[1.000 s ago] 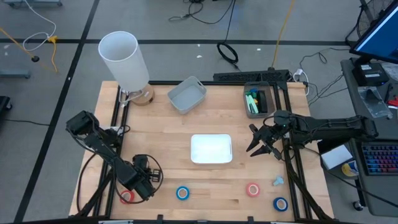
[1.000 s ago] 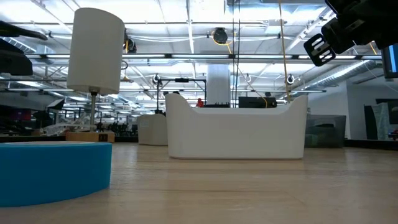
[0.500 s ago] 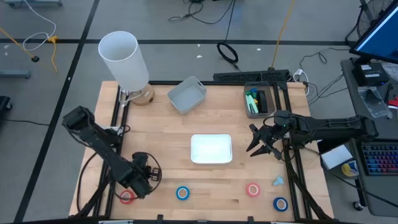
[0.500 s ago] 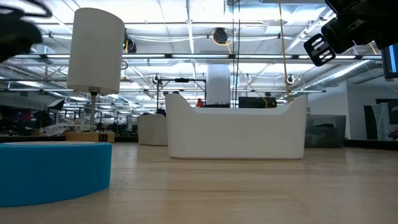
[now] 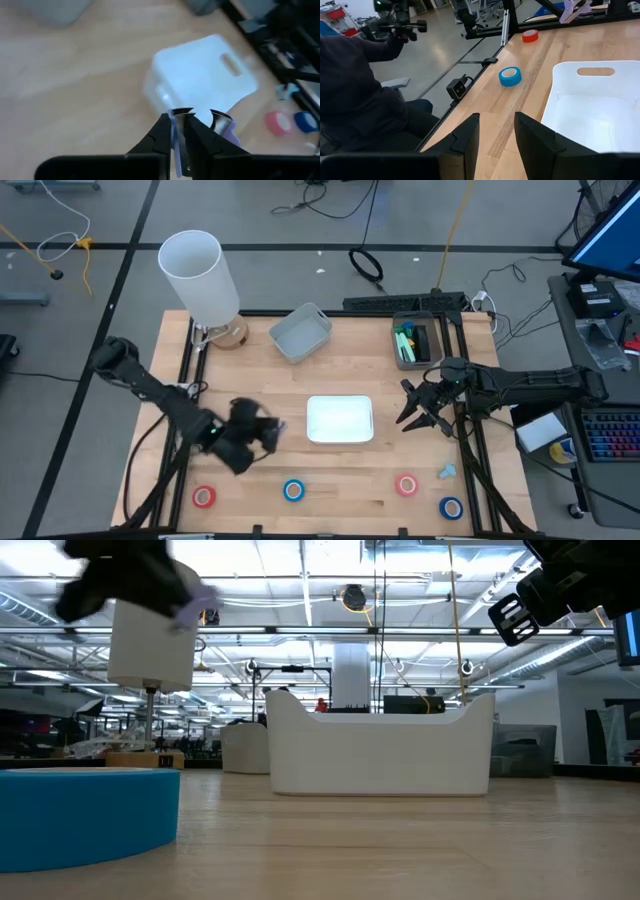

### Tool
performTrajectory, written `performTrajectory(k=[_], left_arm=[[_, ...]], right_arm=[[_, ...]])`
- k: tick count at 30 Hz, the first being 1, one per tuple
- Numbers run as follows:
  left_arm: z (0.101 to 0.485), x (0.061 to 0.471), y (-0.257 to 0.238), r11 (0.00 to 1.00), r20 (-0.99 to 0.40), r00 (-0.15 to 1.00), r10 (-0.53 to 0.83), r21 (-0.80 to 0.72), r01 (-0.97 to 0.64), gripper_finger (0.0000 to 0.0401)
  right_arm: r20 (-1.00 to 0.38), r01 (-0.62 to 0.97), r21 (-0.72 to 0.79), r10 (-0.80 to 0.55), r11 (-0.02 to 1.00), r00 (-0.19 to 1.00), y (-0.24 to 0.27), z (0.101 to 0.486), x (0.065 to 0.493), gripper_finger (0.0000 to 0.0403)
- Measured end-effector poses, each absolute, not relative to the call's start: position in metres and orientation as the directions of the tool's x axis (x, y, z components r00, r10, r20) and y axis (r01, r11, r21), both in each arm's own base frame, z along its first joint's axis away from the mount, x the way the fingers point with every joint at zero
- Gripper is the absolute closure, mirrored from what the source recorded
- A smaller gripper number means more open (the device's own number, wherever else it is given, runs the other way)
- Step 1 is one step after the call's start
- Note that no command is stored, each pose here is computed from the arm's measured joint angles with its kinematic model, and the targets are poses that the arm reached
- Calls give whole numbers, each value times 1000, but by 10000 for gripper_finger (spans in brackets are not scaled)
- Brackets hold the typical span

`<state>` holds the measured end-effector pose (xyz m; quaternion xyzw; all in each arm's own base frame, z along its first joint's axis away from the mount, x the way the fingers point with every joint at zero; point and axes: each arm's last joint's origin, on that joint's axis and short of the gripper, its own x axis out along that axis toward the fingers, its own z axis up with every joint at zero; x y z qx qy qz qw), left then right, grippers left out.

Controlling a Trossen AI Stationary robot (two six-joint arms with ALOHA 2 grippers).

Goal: Pick and place Stapler, Stapler remover, tape
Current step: Put the purple staple remover into the white bin

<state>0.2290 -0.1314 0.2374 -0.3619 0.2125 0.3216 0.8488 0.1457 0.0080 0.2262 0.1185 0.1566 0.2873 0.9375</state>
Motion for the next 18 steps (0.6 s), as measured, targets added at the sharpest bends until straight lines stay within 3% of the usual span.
performTrajectory(k=[8, 18], left_arm=[[257, 283, -82, 718, -487, 820, 300, -450, -530, 371], [246, 311, -50, 736, -478, 840, 256, -468, -490, 368]], right_arm=[[-226, -499, 312, 573, 808, 787, 8, 226, 146, 289], [-226, -514, 273, 573, 814, 788, 8, 226, 146, 289]])
